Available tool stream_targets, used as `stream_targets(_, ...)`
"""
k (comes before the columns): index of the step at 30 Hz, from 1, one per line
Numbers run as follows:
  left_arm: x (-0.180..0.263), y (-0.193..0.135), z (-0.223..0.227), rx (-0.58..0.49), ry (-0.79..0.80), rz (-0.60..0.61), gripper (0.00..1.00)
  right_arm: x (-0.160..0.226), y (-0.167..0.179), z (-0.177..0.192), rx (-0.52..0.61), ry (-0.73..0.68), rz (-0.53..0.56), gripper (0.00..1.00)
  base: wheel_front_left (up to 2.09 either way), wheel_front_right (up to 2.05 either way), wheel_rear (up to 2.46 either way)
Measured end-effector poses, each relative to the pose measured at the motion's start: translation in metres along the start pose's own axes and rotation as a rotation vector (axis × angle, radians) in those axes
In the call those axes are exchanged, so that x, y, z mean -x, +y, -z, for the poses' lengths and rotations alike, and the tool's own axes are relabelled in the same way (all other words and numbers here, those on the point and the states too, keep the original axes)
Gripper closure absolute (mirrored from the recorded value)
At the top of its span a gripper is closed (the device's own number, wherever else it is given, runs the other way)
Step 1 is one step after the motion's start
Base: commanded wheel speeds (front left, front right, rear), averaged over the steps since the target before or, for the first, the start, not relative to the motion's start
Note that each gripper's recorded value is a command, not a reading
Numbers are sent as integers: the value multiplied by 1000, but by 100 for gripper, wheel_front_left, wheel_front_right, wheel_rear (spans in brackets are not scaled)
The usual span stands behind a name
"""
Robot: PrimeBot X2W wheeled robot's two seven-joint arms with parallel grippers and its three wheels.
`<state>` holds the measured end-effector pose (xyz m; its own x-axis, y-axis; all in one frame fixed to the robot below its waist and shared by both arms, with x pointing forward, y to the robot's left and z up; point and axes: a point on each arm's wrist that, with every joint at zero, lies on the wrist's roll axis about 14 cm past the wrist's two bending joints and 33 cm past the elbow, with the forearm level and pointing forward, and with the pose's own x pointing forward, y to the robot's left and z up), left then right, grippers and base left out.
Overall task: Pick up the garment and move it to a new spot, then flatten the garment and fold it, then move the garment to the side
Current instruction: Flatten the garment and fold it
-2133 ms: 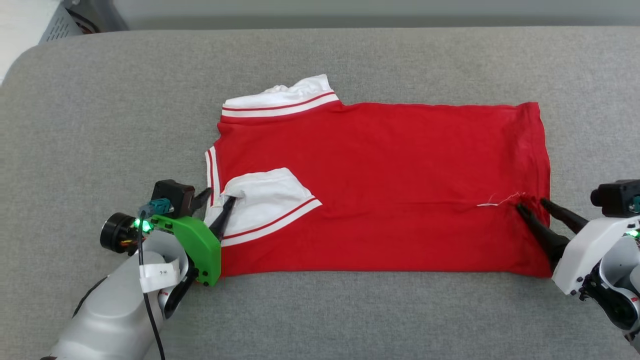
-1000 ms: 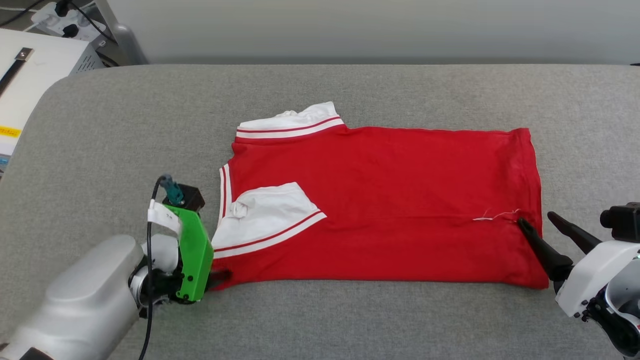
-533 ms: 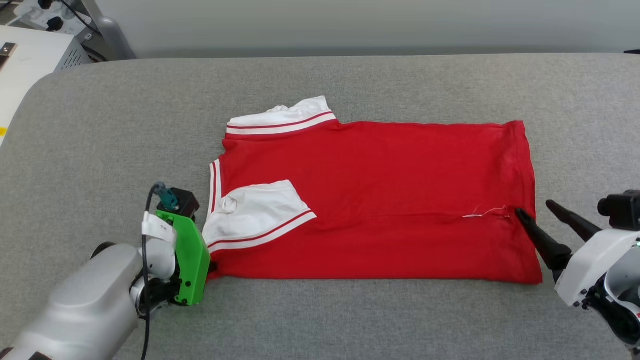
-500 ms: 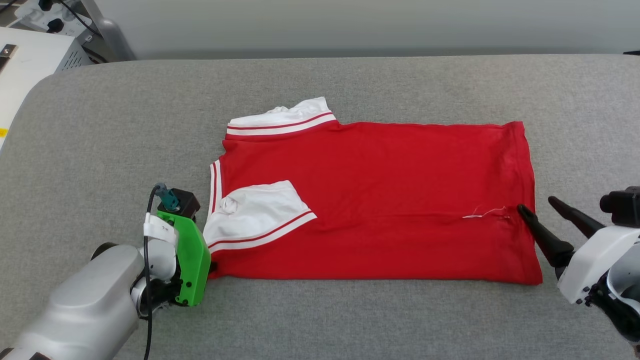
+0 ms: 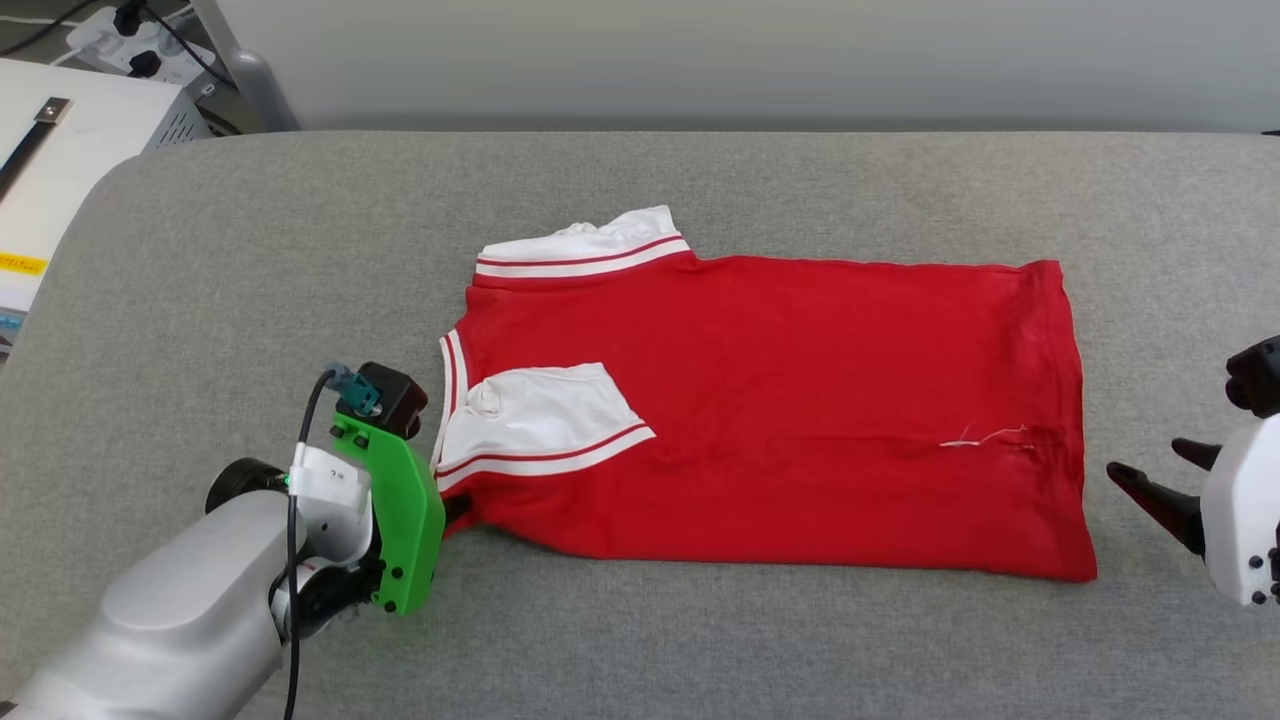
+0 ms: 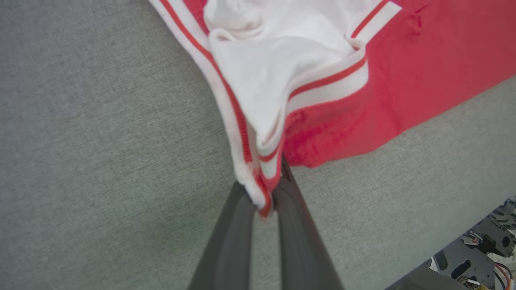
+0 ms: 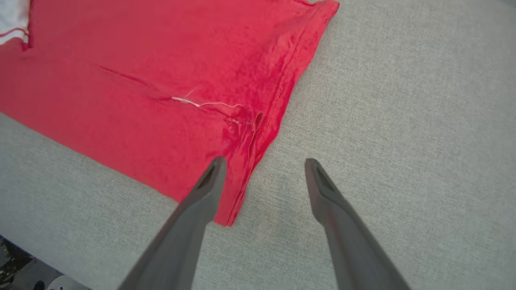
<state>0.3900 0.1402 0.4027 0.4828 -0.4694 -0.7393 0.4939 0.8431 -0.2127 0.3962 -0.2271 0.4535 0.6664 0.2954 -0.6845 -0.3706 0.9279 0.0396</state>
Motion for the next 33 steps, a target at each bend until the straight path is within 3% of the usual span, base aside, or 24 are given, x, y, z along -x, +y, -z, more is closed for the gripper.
stream_targets(17, -14, 5, 9, 30, 1, 8, 100, -57, 25, 83, -185, 271, -58, 0, 0, 0, 0)
stream_targets(20, -13, 5, 13, 35, 2, 5, 100, -58, 25, 80, -178, 242, -56, 100, 0, 0, 0)
stream_targets(27, 0, 2, 17, 57, -39, -9, 100, -45, 25, 51, -133, 79, -50, 100, 0, 0, 0)
stream_targets(28, 9, -1, 9, 57, -78, -12, 100, -32, 24, 36, -111, 9, -49, 100, 0, 0, 0)
stream_targets(33, 28, -7, 7, 45, -114, -15, 100, -7, 24, 29, -86, -54, -49, 100, 0, 0, 0)
